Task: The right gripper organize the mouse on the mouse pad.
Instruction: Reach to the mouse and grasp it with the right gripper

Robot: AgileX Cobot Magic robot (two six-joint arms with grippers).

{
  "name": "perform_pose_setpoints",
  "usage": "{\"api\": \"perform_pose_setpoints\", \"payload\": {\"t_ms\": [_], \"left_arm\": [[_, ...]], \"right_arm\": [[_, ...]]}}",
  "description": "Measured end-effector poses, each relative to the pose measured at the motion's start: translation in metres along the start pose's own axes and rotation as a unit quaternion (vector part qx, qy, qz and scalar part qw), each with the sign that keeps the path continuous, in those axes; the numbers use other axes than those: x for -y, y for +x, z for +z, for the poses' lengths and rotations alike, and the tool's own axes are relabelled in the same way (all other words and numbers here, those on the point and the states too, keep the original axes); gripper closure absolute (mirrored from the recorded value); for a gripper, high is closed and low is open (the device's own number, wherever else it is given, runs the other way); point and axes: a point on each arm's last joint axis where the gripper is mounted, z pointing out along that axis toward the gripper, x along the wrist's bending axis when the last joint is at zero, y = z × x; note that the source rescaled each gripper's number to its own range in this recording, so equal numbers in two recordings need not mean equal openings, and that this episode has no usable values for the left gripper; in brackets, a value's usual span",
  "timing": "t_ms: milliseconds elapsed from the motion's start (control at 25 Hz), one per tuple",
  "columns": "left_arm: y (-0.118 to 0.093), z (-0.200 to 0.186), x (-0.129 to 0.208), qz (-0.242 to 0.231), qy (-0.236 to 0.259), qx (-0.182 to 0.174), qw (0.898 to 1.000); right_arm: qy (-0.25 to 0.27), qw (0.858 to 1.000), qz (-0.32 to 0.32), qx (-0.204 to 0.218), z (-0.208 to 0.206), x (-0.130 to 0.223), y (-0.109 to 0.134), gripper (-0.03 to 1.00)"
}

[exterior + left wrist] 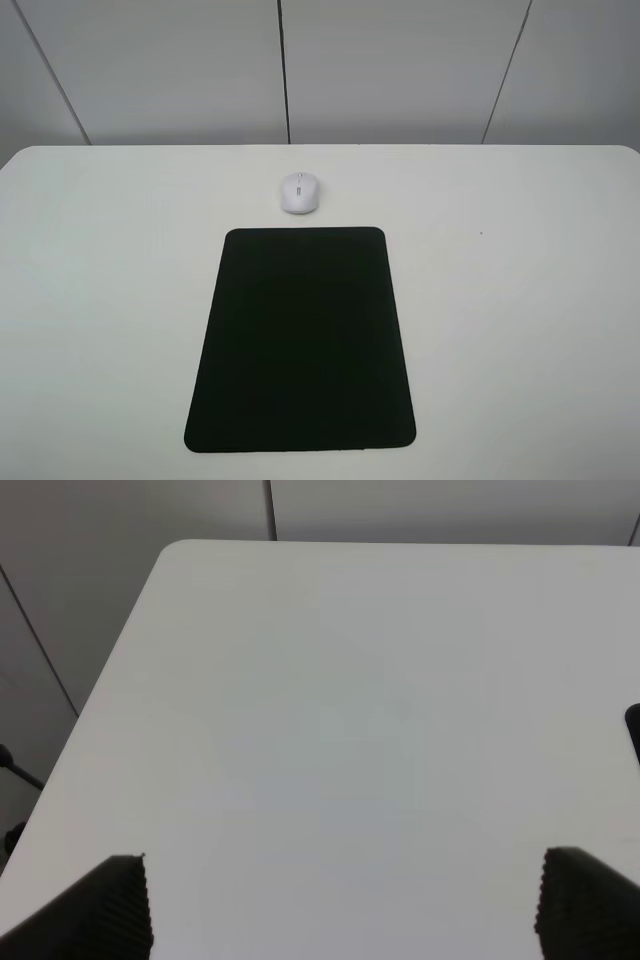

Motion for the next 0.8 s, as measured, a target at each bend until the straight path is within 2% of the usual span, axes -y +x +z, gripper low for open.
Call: {"api": "perform_pose_setpoints", "payload": {"t_ms": [800], "left_arm": [[0.0000,0.0000,0.0000,0.000,0.000,0.000,1.000]], "right_arm": [[0.000,1.000,0.000,0.000,0.0000,0.0000,0.0000,0.36]]}}
